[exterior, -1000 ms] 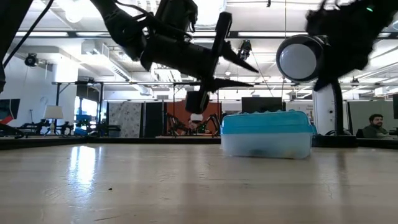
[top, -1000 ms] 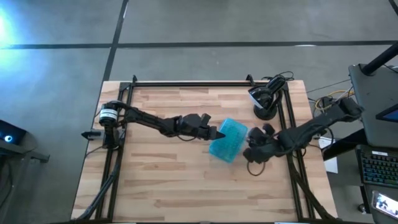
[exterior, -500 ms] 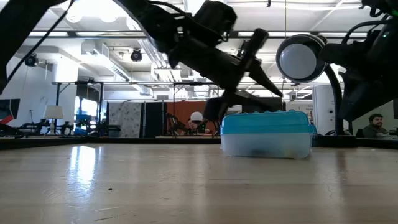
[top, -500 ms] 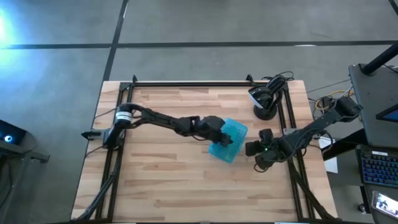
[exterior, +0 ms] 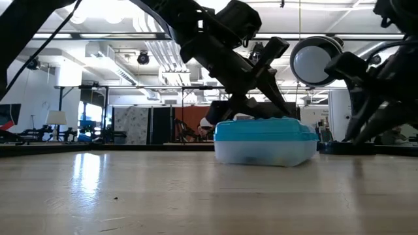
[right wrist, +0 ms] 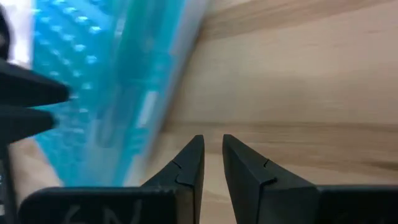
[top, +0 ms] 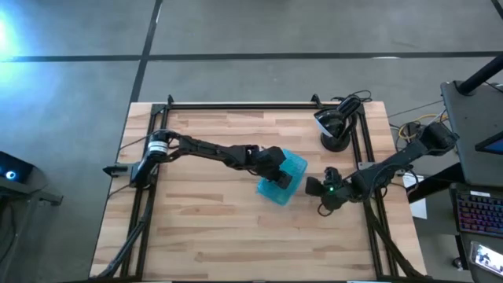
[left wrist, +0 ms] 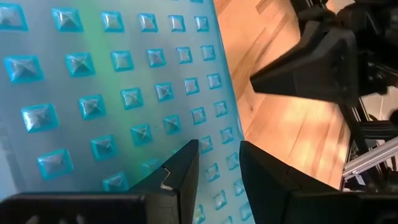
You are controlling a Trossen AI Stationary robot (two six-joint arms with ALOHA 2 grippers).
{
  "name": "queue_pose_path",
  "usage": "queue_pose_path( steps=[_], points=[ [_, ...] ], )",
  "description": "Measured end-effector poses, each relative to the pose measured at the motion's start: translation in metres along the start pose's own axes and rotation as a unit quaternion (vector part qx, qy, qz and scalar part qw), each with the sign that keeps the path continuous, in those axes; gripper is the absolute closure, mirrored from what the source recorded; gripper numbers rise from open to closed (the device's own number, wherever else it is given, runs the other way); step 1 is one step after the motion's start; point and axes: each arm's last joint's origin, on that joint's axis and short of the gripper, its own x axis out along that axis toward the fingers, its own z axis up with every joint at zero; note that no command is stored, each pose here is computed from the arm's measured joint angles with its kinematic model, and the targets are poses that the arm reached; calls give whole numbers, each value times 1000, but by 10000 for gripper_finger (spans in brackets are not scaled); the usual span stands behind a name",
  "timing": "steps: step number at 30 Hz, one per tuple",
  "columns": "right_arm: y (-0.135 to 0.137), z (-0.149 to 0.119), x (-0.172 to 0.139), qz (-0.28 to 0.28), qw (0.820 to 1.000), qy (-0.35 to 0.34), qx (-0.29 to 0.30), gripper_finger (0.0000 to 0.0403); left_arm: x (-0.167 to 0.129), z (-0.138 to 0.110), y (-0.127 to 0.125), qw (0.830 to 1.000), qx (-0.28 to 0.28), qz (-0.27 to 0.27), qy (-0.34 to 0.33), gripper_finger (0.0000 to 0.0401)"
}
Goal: Pick & place school supplies into a supply box
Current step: Close the supply box
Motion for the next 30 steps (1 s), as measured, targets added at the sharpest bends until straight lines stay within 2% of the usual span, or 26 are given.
queue_pose_path(
  steps=[5, 17, 30],
  points=[
    [7, 7, 6, 27, 1000, -12, 6, 351, -3, -1, -4, 1000, -9, 1, -3, 298],
    [15, 22, 16, 28, 999, -26, -24, 351, -4, -2, -3, 1000, -8, 14, -16, 298],
    [17, 13, 36, 26, 999, -10, -29, 351, -5, 2, -5, 999, 0, 22, -33, 298]
  ],
)
